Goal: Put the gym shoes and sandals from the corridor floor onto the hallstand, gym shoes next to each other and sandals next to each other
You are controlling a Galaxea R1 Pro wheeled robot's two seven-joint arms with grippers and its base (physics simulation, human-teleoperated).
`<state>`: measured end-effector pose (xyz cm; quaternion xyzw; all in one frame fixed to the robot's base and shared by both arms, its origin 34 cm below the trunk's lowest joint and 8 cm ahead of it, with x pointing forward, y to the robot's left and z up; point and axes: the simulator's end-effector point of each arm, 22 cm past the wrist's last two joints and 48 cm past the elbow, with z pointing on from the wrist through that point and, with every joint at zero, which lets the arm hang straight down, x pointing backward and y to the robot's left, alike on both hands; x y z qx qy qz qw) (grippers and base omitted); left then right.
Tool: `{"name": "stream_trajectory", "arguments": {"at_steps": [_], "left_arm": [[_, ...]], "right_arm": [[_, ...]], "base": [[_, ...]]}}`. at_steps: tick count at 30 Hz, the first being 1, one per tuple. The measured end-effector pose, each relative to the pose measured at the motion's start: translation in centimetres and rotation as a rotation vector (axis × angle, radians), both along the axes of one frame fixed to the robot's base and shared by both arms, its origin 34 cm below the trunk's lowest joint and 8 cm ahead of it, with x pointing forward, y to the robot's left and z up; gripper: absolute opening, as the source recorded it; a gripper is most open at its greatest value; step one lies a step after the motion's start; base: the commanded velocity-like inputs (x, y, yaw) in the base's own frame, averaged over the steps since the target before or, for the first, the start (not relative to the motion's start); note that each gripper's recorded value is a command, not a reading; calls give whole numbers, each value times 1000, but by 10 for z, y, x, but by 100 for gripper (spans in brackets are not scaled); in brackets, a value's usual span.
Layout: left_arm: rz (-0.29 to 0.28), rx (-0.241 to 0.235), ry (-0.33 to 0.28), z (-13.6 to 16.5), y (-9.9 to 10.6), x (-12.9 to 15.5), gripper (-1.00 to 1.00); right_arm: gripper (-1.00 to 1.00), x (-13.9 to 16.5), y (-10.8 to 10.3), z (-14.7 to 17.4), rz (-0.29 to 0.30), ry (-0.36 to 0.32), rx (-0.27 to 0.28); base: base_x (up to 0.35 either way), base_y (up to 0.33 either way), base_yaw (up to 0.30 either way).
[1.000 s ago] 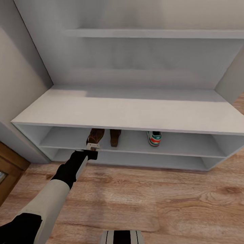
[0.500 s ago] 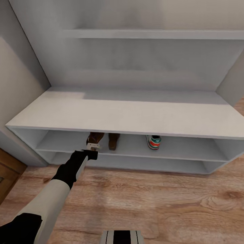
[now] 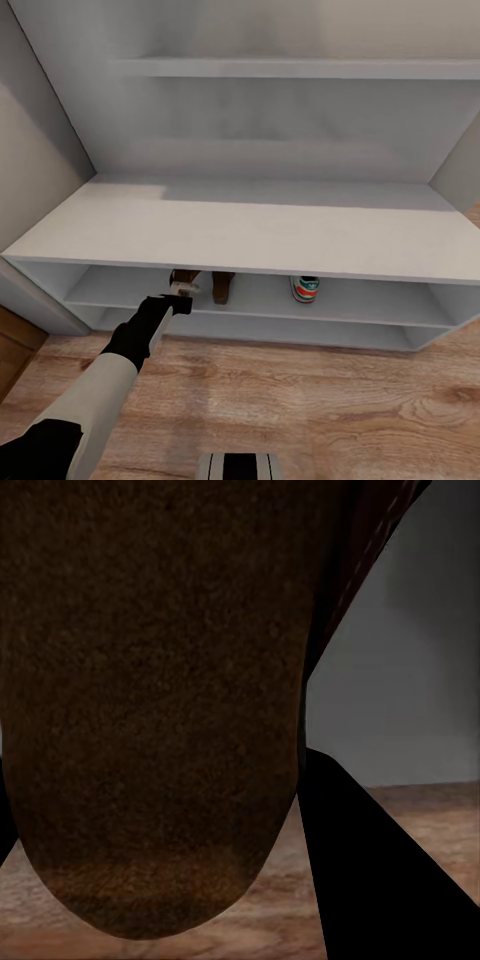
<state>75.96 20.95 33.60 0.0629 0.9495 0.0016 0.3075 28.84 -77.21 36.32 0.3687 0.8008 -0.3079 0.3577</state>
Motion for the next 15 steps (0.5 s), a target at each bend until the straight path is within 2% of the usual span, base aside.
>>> {"name": "stream_trajectory", "arguments": {"at_steps": [5, 13, 15], "left_arm": [[0, 0, 0, 0, 0, 0, -100], [0, 0, 0, 0, 0, 0, -100], [0, 0, 0, 0, 0, 0, -100]], "right_arm": [[-100, 0, 0, 0, 0, -1, 0], [-100, 0, 0, 0, 0, 0, 0], [-100, 0, 0, 0, 0, -1, 0]], "base": [[110, 0, 0], [25, 0, 0], [207, 0, 0]]}}
